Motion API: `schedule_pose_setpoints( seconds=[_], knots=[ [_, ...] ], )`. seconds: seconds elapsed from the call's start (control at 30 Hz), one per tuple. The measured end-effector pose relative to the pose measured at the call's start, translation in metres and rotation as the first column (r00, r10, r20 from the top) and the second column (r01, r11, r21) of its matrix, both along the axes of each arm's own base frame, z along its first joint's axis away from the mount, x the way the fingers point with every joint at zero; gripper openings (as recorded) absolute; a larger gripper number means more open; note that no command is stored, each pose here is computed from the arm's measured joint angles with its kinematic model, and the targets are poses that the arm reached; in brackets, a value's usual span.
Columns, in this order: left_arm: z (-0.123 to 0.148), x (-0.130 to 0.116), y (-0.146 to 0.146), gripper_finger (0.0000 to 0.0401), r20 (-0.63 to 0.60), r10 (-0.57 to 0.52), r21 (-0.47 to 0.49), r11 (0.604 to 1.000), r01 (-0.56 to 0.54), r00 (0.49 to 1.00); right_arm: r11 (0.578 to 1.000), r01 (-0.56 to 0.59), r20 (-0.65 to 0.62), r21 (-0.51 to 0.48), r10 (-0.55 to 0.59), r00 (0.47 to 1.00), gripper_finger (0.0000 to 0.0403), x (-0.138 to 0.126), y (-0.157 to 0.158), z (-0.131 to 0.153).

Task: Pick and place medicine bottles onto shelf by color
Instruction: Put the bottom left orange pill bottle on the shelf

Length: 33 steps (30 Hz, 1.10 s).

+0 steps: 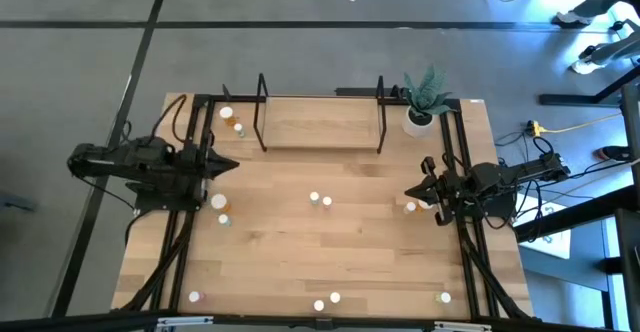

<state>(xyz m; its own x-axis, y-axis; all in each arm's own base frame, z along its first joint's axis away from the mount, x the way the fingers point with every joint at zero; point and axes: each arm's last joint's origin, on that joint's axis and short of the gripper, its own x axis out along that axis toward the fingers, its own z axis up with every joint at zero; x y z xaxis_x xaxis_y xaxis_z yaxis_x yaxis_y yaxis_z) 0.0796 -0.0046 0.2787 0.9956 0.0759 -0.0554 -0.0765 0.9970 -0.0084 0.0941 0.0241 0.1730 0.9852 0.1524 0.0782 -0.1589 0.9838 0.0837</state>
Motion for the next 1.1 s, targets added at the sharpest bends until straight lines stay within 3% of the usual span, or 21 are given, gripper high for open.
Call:
schedule_pose_setpoints(
  seconds=[0.17, 0.27, 0.4, 0.5, 0.8, 0.97, 1.1],
  knots=[
    [0.027, 0.022, -0.003, 0.0, -0.167, 0.019, -0.003, 1.0, -0.02, 0.986, 0.996, 0.019, 0.001, 0.085, -0.019, 1.0, 0.001, -0.002, -0.001, 0.008],
    [0.036, 0.041, -0.004, 0.0, -0.276, 0.057, -0.005, 0.998, -0.061, 0.959, 0.998, 0.047, -0.032, 0.048, -0.045, 0.998, 0.001, -0.004, -0.003, 0.016],
    [0.044, 0.068, -0.006, 0.0, -0.375, 0.113, -0.075, 0.986, -0.152, 0.92, 0.986, 0.148, -0.059, 0.073, -0.144, 0.988, 0.001, -0.01, -0.007, 0.039],
    [0.048, 0.083, -0.009, 0.0, -0.427, 0.113, -0.125, 0.975, -0.182, 0.897, 0.986, 0.155, -0.092, 0.053, -0.15, 0.984, 0.001, -0.014, -0.009, 0.06],
    [0.033, 0.107, -0.015, 0.0, -0.661, 0.03, -0.22, 0.948, -0.232, 0.75, 0.986, 0.165, -0.275, -0.02, -0.164, 0.947, 0.001, -0.009, -0.008, 0.127],
    [0.025, 0.107, -0.017, 0.0, -0.72, 0.006, -0.322, 0.883, -0.342, 0.694, 0.968, 0.243, -0.413, -0.06, -0.246, 0.877, 0.001, 0.01, -0.004, 0.147],
    [0.022, 0.104, -0.018, 0.0, -0.751, -0.049, -0.389, 0.838, -0.382, 0.659, 0.965, 0.237, -0.49, -0.114, -0.262, 0.831, 0.001, 0.026, 0.001, 0.155]
  ],
)
